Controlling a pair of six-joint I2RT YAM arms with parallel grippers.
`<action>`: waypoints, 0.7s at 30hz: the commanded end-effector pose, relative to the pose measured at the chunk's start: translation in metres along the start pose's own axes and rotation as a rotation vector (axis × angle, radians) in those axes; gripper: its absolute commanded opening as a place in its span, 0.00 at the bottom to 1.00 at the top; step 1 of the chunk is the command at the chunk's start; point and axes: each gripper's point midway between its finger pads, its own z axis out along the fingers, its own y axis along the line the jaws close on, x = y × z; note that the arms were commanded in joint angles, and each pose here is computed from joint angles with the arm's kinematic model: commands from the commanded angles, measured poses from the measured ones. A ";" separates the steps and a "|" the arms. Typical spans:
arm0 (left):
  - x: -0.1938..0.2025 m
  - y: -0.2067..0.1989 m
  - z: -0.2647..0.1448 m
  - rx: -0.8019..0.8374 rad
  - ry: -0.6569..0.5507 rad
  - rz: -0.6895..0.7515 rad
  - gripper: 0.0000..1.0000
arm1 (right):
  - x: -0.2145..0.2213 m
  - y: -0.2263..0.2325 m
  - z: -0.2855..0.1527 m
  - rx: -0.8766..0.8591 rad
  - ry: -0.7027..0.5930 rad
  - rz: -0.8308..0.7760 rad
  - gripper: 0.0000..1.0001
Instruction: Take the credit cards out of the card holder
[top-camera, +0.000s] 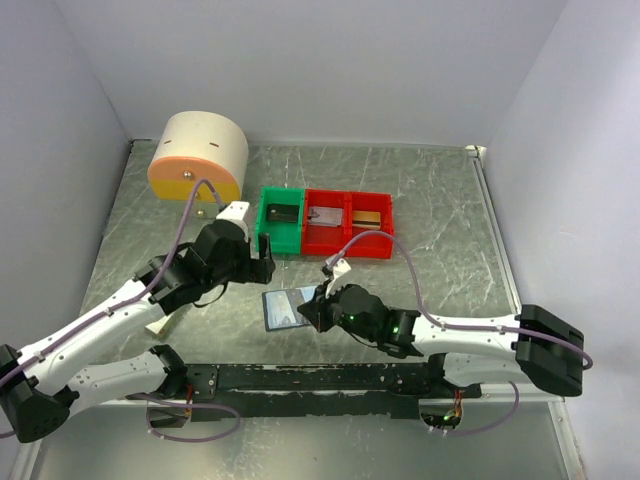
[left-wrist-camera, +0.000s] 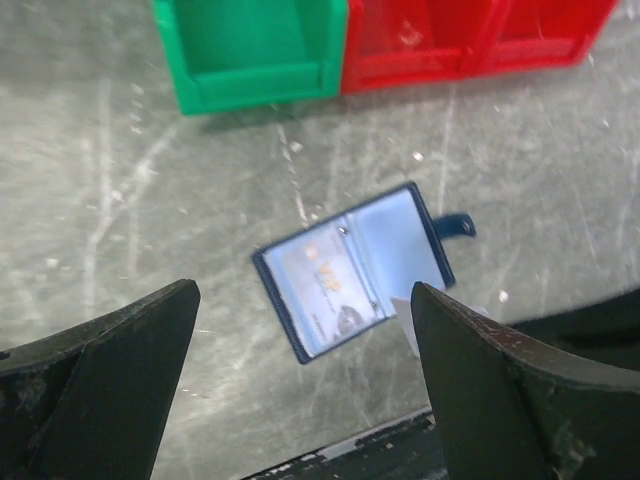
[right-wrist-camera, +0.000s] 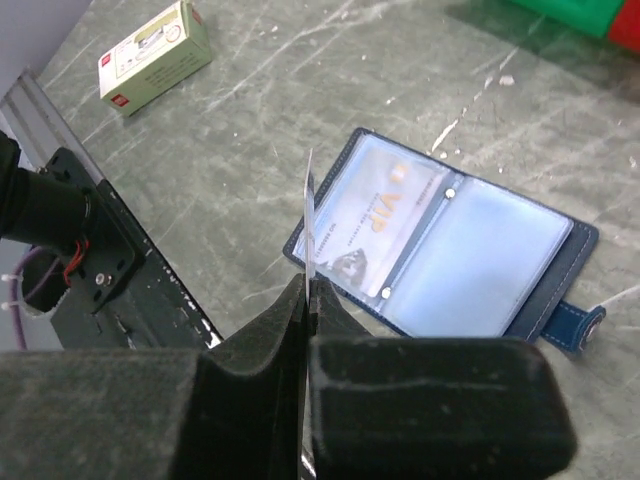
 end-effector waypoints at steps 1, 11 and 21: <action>-0.019 0.049 -0.021 -0.263 -0.036 0.123 1.00 | -0.030 0.001 -0.008 0.042 -0.160 -0.179 0.00; -0.036 0.113 -0.014 -0.384 -0.097 0.023 1.00 | -0.049 0.009 -0.022 0.011 -0.254 -0.635 0.00; -0.026 0.124 -0.010 -0.405 -0.102 -0.025 1.00 | -0.111 -0.038 -0.012 0.170 -0.143 -0.667 0.00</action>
